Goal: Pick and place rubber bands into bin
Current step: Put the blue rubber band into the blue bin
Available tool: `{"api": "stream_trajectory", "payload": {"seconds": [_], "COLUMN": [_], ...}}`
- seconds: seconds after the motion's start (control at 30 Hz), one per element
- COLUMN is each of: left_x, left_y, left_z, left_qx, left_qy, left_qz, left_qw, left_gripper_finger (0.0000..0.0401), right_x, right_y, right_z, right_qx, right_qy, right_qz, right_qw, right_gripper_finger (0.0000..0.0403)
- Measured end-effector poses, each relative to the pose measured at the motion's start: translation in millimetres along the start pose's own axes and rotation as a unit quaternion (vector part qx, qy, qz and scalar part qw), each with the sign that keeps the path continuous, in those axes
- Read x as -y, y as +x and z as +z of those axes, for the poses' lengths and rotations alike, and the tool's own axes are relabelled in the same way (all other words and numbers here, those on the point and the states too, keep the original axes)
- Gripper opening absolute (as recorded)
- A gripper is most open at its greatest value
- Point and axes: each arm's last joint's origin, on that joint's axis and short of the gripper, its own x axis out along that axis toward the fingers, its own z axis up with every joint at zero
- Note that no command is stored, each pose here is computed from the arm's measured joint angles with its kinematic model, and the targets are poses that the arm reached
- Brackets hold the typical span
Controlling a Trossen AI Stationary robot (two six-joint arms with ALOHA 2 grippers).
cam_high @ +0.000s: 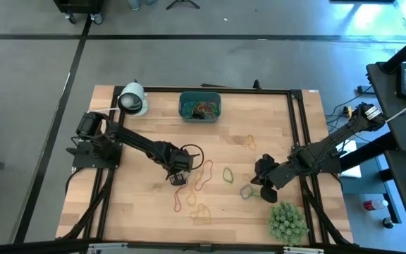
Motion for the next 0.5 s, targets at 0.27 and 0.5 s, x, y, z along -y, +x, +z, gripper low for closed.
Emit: {"api": "stream_trajectory", "payload": {"seconds": [0.27,0.5], "left_x": [6,10], "left_y": [8,-24], "left_z": [-2,6], "left_qx": [-0.020,-0.020], "left_qy": [-0.001,-0.006], "left_qz": [-0.005,-0.012], "left_qw": [1.000,1.000], "left_gripper_finger": [0.0029,0.0002], "right_x": [0,0], "right_y": [0,0], "right_z": [0,0], "right_qx": [-0.001,-0.001], "right_qy": [-0.007,-0.017], "right_qz": [0.000,-0.001], "right_qw": [1.000,1.000], "right_gripper_finger": [0.0014,0.0014]}}
